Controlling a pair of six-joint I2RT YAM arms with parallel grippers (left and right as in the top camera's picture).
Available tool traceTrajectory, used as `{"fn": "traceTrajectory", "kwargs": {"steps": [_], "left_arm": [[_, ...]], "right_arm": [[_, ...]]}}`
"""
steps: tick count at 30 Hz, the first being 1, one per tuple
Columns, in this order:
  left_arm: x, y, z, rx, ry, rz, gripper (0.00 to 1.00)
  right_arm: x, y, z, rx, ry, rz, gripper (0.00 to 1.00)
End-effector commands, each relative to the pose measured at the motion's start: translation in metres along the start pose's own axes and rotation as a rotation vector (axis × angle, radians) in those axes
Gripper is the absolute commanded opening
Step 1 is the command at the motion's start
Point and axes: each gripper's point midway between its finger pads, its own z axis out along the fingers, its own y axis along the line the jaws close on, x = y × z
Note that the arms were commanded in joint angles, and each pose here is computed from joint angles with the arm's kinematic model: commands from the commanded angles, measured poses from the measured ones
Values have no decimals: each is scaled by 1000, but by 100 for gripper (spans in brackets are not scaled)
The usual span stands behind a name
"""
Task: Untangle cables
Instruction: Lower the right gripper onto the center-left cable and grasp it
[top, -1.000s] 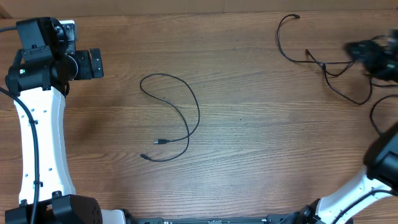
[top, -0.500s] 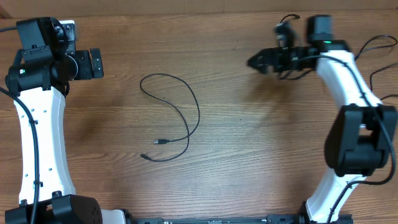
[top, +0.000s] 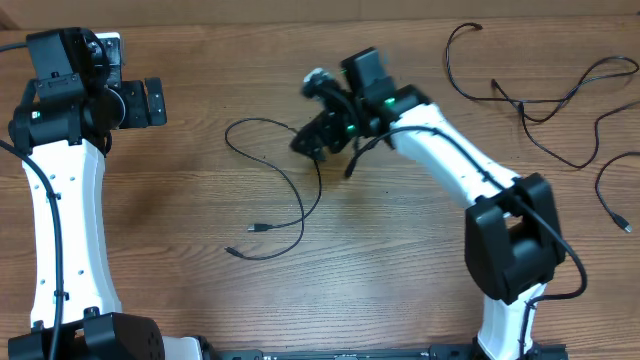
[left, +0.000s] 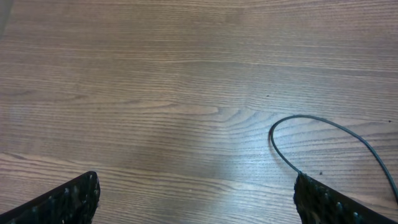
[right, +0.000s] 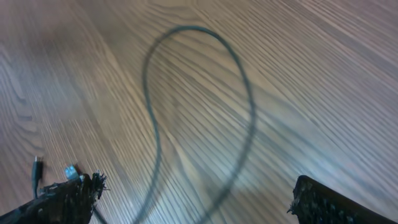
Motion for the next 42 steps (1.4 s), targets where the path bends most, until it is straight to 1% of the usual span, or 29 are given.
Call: {"fn": "traceTrajectory", "kwargs": {"steps": [1,10,20,22,28,30,35,42], "left_arm": [[-4,0,-4,-3,-13,-12,100],[-4,0,-4,-3,-13,-11,99],[-4,0,-4,-3,-13,-12,100],[-4,0,-4,-3,-13,-11,99],[-4,0,-4,-3,-13,-12,100],[-4,0,-4,-3,-13,-12,100],[-4,0,-4,-3,-13,-12,100],[-4,0,-4,-3,-14,-12,99]], "right_arm": [[3,10,26,12,22,-43,100],[-7,62,72,-50,-17,-166,100],[2,80,125,-86,-43,-198,100],[3,79,130,-85,-51,-204,96],[7,72,143,-64,-60,-208,95],[6,72,144,-65,-64,-210,92],[4,74,144,-66,-71,-216,79],[8,80,146,-74,-57,-218,79]]}}
